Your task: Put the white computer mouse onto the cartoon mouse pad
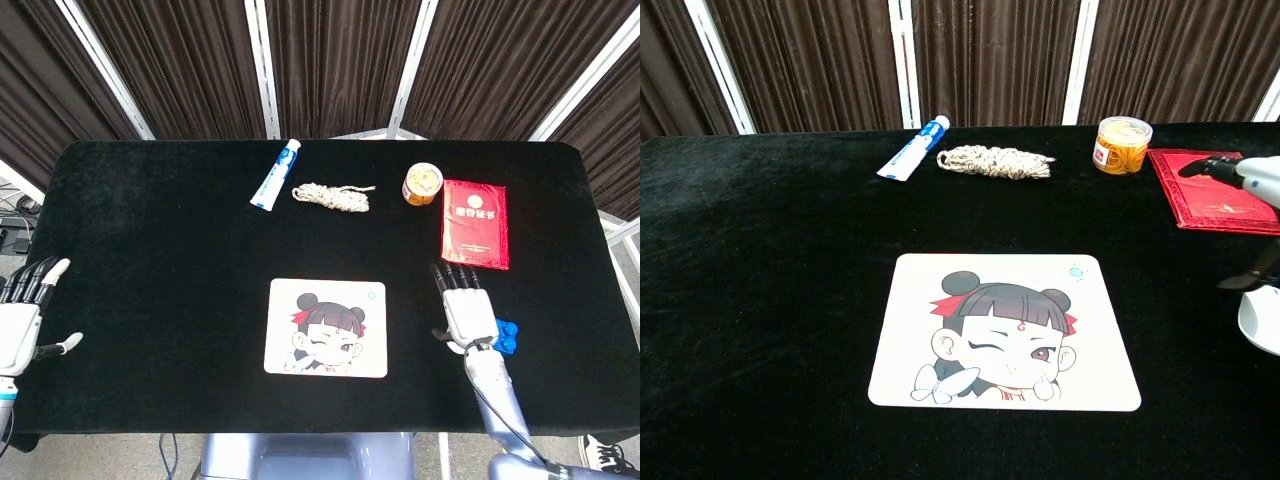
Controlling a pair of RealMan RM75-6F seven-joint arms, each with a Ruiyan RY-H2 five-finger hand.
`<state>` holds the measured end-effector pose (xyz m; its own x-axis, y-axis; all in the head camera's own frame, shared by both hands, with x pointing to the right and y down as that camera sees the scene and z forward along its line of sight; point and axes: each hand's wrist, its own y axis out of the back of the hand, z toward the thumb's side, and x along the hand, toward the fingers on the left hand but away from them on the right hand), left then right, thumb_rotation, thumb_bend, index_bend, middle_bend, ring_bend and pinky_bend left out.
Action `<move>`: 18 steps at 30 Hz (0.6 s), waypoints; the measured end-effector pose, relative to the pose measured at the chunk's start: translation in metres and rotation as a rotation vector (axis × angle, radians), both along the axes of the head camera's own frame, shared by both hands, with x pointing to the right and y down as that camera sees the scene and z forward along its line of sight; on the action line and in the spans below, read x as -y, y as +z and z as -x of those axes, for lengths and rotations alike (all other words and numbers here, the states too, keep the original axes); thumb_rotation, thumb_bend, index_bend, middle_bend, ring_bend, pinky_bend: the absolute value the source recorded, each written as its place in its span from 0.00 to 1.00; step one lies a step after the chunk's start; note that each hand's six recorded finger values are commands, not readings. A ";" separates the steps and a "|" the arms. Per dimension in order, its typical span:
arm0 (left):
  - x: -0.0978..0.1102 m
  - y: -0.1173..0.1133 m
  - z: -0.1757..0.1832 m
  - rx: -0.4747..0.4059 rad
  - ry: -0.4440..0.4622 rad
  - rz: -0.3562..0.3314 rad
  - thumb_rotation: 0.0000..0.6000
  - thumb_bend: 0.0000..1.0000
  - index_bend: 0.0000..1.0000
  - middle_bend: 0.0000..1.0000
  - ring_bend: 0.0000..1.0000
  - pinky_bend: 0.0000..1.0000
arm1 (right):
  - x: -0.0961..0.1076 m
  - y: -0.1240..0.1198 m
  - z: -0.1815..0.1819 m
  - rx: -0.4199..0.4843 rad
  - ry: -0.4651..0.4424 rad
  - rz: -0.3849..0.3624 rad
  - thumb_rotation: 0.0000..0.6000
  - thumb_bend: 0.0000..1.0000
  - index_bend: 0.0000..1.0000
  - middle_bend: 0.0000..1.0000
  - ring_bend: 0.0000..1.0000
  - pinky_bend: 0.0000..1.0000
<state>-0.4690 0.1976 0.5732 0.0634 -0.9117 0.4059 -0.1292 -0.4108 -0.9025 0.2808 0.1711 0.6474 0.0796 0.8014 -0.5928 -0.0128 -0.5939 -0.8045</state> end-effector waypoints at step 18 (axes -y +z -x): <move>-0.002 -0.001 -0.005 -0.024 0.063 -0.003 1.00 0.13 0.00 0.00 0.00 0.00 | -0.021 0.006 -0.035 -0.155 -0.215 0.036 1.00 0.12 0.04 0.00 0.00 0.00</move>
<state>-0.4642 0.1998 0.5723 0.1309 -0.9067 0.4009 -0.1250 -0.4163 -0.9006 0.3163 0.1926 0.6536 0.1517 0.7541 -0.6390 -0.2627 -0.5925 -0.7616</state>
